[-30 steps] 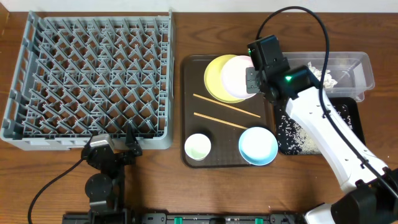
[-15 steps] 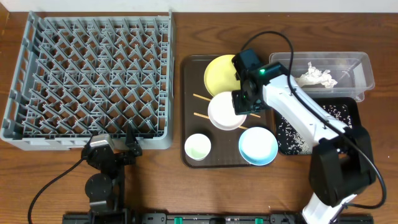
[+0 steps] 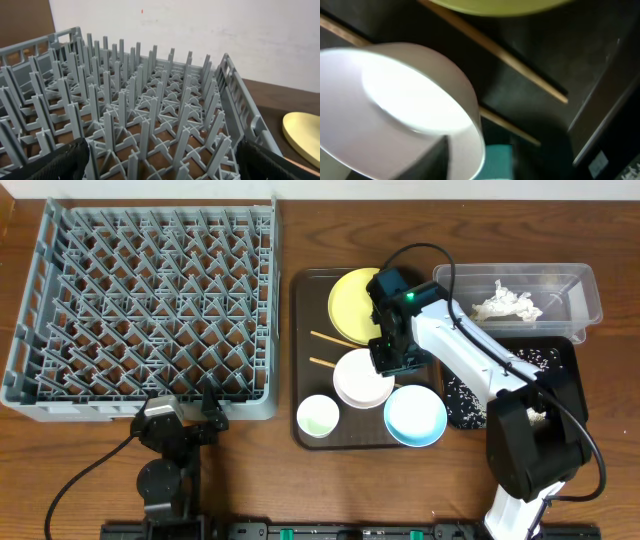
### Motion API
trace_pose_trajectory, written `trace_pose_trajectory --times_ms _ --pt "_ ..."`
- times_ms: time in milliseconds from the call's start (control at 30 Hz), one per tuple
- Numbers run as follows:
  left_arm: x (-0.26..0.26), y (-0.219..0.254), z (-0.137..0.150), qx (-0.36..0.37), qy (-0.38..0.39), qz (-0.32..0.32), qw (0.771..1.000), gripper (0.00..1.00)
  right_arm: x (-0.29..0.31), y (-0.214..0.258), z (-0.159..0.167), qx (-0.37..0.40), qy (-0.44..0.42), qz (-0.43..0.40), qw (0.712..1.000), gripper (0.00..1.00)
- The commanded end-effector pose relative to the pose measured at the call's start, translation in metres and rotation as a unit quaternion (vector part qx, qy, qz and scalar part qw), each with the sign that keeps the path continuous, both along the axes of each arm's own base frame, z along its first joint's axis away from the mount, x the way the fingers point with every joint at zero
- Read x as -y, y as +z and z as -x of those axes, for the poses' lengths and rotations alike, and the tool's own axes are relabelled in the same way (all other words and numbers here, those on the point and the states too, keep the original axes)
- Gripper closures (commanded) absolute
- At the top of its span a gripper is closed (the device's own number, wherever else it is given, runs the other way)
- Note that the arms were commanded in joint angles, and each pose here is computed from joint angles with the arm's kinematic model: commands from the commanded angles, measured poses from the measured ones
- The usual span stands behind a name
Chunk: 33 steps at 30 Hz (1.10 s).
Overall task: Sort waste into correct bins and load items into the dishwasher
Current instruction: 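Lift the white bowl with right gripper and hand it to left gripper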
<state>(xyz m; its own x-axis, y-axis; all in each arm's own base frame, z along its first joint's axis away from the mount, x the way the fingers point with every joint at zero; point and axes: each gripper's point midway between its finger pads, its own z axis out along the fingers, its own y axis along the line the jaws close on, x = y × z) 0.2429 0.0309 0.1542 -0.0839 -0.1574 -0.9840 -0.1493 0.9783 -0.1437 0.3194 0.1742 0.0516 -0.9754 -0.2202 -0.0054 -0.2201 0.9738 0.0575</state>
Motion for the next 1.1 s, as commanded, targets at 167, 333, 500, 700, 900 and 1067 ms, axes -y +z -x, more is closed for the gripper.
trace_pose_trajectory --times_ms 167,333,500,700,900,1067 --pt "0.006 0.025 0.001 -0.018 -0.016 0.022 0.999 0.05 -0.005 0.05 -0.041 0.057 0.004 -0.039 0.998 0.55" --pt "0.029 0.067 -0.014 -0.08 -0.084 0.043 0.992 0.05 0.009 0.127 -0.077 0.133 -0.006 -0.064 0.989 0.48" --pt "0.063 0.091 -0.043 -0.203 -0.184 0.102 0.956 0.05 0.029 0.172 -0.09 0.167 -0.021 -0.08 0.982 0.45" --pt "0.063 0.114 -0.059 -0.296 -0.179 0.132 0.929 0.05 -0.017 0.156 -0.045 0.081 0.057 -0.154 0.983 0.51" --pt "0.062 0.142 -0.065 -0.273 -0.18 0.125 0.937 0.05 -0.071 0.104 0.02 -0.009 0.139 -0.152 0.979 0.51" --pt "0.058 0.139 -0.063 -0.28 -0.169 0.117 0.938 0.02 -0.101 0.068 0.062 -0.039 0.208 -0.138 0.967 0.49"
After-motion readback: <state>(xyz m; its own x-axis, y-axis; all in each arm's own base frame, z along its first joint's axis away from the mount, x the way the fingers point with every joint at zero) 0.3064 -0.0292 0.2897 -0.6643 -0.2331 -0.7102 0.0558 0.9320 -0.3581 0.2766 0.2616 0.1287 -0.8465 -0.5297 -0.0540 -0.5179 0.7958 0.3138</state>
